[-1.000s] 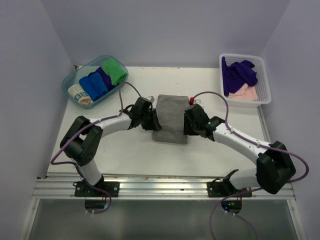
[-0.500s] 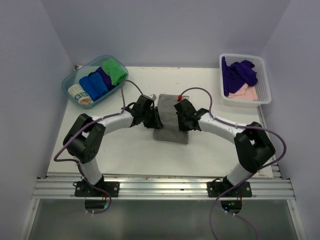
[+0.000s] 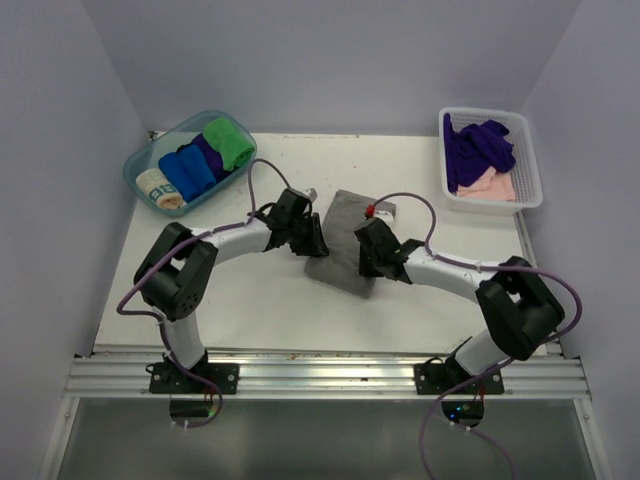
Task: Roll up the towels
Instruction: Roll the towel
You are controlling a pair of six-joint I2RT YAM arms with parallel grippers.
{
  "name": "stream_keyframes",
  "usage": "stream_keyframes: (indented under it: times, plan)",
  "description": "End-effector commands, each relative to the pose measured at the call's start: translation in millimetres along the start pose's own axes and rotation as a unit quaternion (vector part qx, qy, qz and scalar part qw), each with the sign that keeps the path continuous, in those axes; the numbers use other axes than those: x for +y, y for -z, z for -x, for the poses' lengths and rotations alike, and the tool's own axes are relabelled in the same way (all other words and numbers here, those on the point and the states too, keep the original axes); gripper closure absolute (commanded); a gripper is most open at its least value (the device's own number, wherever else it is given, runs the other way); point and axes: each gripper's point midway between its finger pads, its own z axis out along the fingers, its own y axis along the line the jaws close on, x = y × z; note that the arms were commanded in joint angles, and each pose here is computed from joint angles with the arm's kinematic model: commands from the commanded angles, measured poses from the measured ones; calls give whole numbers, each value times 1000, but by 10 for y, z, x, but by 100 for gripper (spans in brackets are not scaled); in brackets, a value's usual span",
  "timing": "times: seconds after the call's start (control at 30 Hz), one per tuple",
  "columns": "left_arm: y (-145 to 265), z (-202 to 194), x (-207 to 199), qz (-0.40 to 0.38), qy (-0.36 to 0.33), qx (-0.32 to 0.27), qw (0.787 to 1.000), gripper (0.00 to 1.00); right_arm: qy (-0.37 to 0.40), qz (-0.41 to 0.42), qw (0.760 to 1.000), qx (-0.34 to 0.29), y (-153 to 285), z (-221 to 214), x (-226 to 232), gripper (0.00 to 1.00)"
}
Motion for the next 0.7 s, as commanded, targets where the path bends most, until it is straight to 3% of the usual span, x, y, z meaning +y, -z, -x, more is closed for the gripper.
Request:
stream_keyframes:
  times: [0.0,0.13,0.3,0.33,0.47,0.53,0.67]
  plan:
    - [-68,90,-11,-1,-17,-5,1000,69,-27,5,998,54,118,-520,26,88]
    - [-102,101,-15,-3,-19,-2,1000,70,-6,27,998,59,294,-767,278,88]
    - [-57,161,-74,-10,-30,-8,999,69,16,13,1000,9,578,-504,277,85]
    - [-37,184,-96,-12,-33,-12,999,69,23,10,1000,-12,637,-411,288,82]
    - [-47,181,-113,-17,-50,-5,999,68,81,24,995,-55,828,-196,358,54]
    - [-62,156,-110,-21,-54,1,998,68,114,26,991,-61,849,-142,434,45]
    - [-62,142,-128,-27,-55,4,998,68,207,22,976,-63,841,-148,542,40]
